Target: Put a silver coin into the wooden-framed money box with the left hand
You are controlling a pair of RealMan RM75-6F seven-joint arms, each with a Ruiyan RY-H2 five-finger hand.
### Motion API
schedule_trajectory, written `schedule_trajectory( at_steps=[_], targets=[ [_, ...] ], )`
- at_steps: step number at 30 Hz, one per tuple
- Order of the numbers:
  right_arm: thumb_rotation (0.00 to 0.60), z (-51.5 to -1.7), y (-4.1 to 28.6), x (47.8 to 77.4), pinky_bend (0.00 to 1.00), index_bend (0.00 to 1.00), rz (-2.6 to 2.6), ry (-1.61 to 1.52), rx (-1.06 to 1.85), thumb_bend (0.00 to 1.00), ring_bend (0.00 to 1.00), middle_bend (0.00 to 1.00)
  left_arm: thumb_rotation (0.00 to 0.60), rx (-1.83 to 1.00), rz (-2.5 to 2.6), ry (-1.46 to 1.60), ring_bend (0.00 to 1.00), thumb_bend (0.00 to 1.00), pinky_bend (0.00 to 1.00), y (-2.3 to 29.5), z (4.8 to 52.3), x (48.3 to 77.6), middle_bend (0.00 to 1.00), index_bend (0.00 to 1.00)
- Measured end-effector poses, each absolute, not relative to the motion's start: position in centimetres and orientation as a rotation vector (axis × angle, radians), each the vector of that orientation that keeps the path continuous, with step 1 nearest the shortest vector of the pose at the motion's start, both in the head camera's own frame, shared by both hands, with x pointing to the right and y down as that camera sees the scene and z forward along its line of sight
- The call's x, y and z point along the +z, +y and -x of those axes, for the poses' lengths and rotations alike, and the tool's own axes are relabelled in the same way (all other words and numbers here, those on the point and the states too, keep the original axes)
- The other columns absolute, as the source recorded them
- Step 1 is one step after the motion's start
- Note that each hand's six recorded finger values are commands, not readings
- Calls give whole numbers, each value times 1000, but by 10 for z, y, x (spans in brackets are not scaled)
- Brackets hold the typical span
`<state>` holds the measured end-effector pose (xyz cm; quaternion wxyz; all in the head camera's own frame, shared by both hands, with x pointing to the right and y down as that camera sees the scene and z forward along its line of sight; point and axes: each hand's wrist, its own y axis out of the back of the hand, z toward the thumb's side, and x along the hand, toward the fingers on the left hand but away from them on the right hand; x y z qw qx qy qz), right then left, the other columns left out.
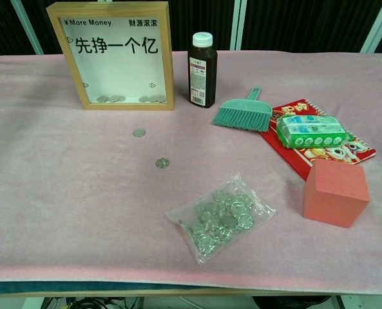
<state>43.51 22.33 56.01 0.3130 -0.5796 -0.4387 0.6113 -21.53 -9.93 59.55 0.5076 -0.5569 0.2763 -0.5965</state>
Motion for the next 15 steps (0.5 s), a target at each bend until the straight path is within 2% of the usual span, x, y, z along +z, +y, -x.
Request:
schedule_trajectory(
  at_steps=[15],
  targets=[
    [600, -436, 223, 560, 159, 152, 1535, -1162, 1616, 174, 97, 17, 600, -1435, 1367, 627, 0, 490, 0, -93, 206, 619, 140, 627]
  ],
)
